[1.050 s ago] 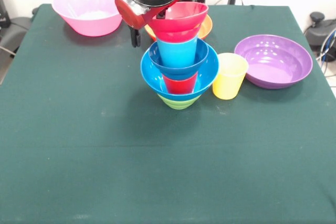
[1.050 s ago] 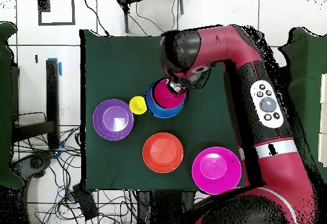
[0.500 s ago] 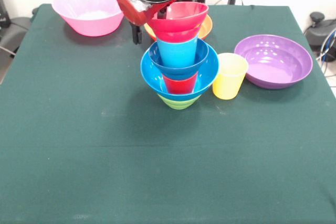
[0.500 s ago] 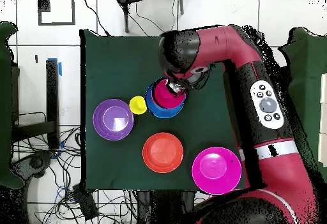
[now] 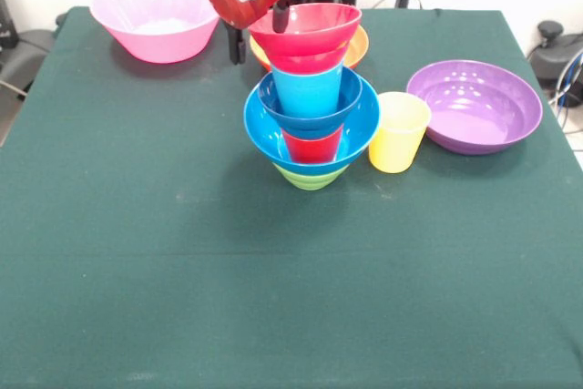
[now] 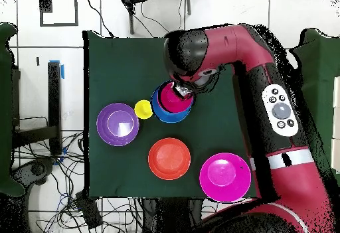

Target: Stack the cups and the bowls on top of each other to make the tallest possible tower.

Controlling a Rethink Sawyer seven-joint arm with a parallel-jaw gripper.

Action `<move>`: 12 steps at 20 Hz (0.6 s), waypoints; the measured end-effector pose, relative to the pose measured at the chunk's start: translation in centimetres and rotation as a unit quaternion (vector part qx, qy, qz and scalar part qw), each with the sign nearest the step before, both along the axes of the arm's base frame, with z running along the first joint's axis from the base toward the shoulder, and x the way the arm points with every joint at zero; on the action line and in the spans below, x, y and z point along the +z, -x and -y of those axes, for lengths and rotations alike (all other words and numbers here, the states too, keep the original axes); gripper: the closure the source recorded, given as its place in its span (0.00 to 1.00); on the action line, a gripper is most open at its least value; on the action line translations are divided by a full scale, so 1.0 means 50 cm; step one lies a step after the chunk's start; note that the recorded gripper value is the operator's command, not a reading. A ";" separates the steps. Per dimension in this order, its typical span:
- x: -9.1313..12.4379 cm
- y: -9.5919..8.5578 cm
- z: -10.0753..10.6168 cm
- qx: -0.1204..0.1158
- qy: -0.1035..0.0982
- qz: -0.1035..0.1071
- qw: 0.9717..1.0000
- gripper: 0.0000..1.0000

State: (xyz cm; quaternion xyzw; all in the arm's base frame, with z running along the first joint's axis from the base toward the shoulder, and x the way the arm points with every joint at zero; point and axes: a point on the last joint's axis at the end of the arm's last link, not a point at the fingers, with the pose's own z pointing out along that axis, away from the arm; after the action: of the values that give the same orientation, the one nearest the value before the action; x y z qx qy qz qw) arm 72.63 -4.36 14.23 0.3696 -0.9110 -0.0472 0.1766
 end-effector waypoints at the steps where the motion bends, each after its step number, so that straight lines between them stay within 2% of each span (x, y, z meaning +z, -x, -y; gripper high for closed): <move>1: 0.002 0.000 0.000 0.000 0.001 0.000 1.000 0.00; 12: 0.032 -0.002 0.004 0.003 0.011 0.007 1.000 0.00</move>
State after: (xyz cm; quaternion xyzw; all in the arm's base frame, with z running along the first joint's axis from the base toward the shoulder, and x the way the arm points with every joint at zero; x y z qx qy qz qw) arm 72.71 -4.54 15.85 0.3705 -0.9116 -0.0347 0.1745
